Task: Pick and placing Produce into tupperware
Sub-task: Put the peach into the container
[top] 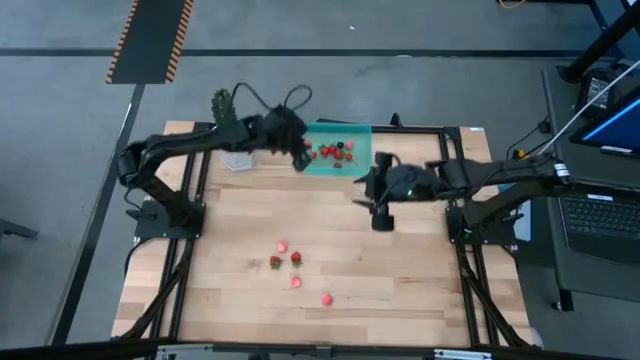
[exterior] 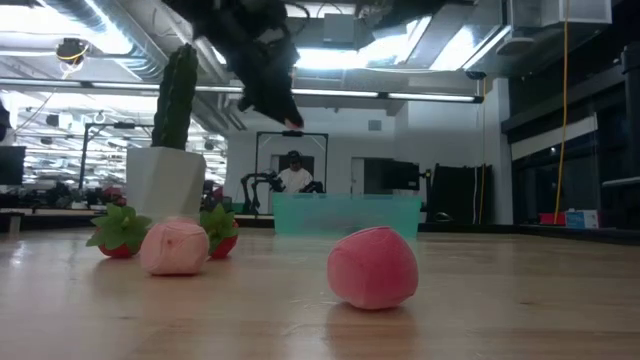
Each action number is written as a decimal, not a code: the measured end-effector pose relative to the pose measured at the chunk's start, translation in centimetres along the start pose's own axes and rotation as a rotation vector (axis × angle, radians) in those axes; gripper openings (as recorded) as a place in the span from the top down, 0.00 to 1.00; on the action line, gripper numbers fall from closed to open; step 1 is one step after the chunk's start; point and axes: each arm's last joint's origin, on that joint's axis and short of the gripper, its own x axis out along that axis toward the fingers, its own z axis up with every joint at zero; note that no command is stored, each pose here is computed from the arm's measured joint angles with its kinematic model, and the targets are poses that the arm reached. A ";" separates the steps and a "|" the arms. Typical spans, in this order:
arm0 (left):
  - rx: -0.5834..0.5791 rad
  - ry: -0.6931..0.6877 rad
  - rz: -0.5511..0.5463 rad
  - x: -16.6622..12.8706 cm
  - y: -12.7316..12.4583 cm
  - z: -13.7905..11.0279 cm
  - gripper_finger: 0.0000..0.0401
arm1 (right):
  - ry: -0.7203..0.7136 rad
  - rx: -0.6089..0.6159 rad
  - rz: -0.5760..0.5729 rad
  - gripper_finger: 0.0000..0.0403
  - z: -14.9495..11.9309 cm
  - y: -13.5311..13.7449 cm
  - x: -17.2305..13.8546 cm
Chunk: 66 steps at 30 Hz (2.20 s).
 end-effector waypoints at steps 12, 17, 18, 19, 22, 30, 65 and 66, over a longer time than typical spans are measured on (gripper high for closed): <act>0.009 0.193 0.052 7.3 2.9 0.5 0.81 | 0.043 0.051 -0.039 0.43 -0.7 -1.8 -0.6; 0.030 0.215 0.040 9.4 1.9 1.0 0.81 | 0.050 0.075 -0.039 0.43 -0.8 -1.8 -0.6; 0.033 0.234 0.041 9.8 1.8 1.2 0.81 | 0.050 0.082 -0.040 0.43 -0.8 -1.8 -0.6; 0.033 0.256 0.043 10.3 1.9 1.3 0.80 | 0.049 0.096 -0.040 0.43 -0.8 -1.8 -0.6; 0.028 0.325 0.056 11.9 2.3 1.8 0.80 | 0.051 0.121 -0.040 0.43 -0.8 -1.8 -0.5; 0.043 0.409 0.071 14.0 4.4 3.5 0.80 | 0.107 0.136 -0.038 0.43 -1.4 -1.7 -0.6; 0.087 0.548 0.072 18.2 6.3 0.5 0.76 | 0.138 0.120 -0.036 0.43 -1.7 -1.6 -0.6; 0.087 0.549 0.073 18.2 6.3 0.5 0.75 | 0.138 0.120 -0.036 0.43 -1.7 -1.6 -0.6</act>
